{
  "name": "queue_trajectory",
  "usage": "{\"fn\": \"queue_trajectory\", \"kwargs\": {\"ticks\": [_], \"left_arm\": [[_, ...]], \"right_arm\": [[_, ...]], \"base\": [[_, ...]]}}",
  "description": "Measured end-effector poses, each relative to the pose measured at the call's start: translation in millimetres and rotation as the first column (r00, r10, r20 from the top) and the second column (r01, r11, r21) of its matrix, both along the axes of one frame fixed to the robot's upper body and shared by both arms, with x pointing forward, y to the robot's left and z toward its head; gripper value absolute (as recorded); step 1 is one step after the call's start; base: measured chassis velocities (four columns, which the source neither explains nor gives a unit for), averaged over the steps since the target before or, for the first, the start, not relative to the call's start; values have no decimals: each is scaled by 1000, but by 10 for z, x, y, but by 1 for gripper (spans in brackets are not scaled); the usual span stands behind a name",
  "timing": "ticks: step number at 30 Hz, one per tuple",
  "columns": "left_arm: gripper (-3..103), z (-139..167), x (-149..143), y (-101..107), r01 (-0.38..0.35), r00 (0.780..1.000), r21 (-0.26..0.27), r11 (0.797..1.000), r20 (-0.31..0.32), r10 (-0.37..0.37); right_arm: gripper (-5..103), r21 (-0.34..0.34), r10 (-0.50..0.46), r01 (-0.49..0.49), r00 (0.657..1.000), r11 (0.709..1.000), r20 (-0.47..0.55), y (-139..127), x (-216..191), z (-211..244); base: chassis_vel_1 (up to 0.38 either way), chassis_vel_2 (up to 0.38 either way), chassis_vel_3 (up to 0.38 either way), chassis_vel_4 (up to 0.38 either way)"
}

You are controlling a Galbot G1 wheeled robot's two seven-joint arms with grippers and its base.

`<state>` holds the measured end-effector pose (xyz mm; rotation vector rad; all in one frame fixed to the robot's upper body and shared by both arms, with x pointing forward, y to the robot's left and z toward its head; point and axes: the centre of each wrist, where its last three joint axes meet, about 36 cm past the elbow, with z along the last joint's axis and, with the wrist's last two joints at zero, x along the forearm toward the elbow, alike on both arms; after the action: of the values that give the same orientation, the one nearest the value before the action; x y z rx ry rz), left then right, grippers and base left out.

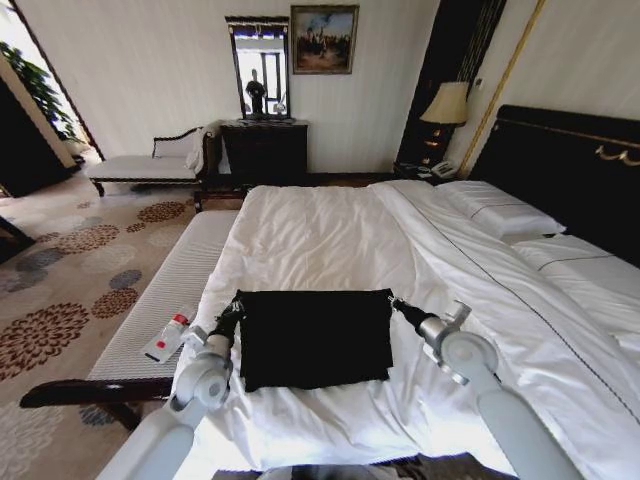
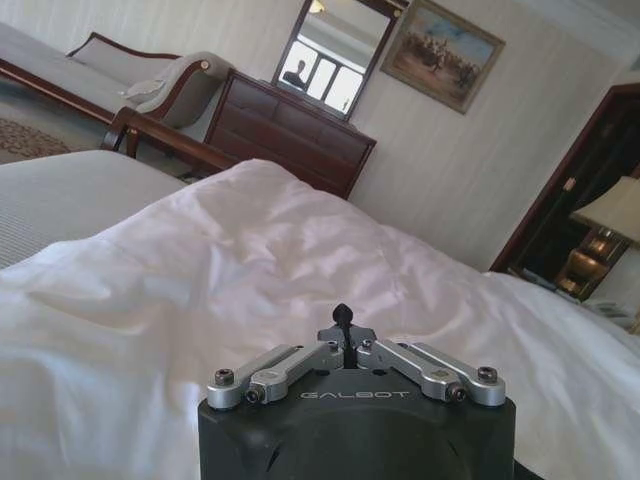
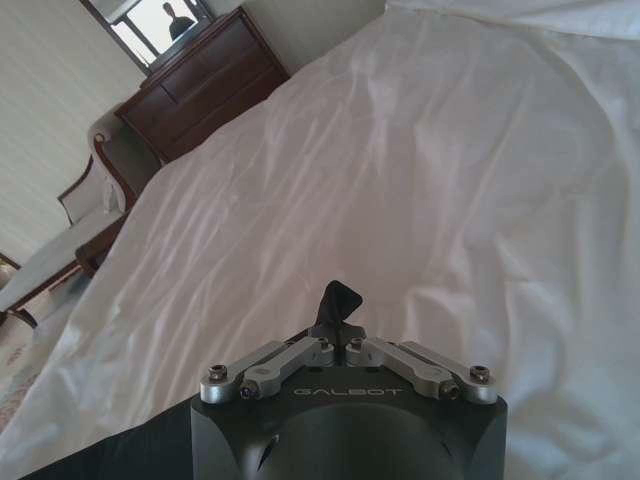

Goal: Fold the clothes on the bed.

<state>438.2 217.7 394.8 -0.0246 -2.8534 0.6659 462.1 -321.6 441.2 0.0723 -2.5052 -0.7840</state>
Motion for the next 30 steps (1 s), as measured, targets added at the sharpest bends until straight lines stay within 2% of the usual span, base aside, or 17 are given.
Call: {"fn": "queue_trajectory", "kwargs": {"ticks": [1, 4, 5, 7, 8, 9, 10, 11, 22, 25, 30], "left_arm": [[1, 0, 0, 0, 0, 1000, 0, 1000, 0, 0], [1, -155, 644, -121, 1, 1000, 37, 999, -14, 0], [1, -155, 644, -121, 1, 1000, 37, 999, -14, 0], [1, -205, 905, -155, -2, 1000, 45, 999, -30, 4], [1, -205, 905, -155, -2, 1000, 45, 999, -30, 4], [1, -267, 1041, -161, -13, 999, 51, 999, -46, 15], [1, -480, 1398, -173, -59, 995, 75, 995, -74, 64], [1, -502, 1447, -187, -62, 995, 78, 995, -74, 68], [1, -560, 1673, -309, -47, 998, 103, 994, -40, 51], [1, -587, 1638, -292, -46, 998, 101, 994, -38, 50], [1, -758, 1395, -188, -42, 999, 122, 992, -23, 45]], "right_arm": [[1, 0, 0, 0, 1000, 1000, 0, 0, 0, 0], [1, -62, -39, 37, 999, 997, -33, -84, 392, -416], [1, -62, -39, 37, 999, 997, -33, -84, 392, -416], [1, -98, -55, 52, 998, 994, -34, -115, 541, -600], [1, -98, -55, 52, 998, 994, -34, -115, 541, -600], [1, -105, -59, 56, 998, 993, -27, -107, 620, -659], [1, -93, -84, 87, 996, 992, 39, 3, 899, -700], [1, -92, -91, 96, 994, 991, 55, 38, 966, -709], [1, -105, -101, 113, 989, 988, 109, 264, 1197, -887], [1, -106, -102, 114, 989, 988, 110, 292, 1172, -933], [1, -123, -108, 123, 986, 985, 125, 272, 949, -1090]], "base": [[0, 0, 0, 0], [0, 0, 0, 0], [0, 0, 0, 0], [0, 0, 0, 0], [0, 0, 0, 0], [0, 0, 0, 0], [0, 0, 0, 0], [0, 0, 0, 0], [0, 0, 0, 0], [0, 0, 0, 0], [0, 0, 0, 0]]}}
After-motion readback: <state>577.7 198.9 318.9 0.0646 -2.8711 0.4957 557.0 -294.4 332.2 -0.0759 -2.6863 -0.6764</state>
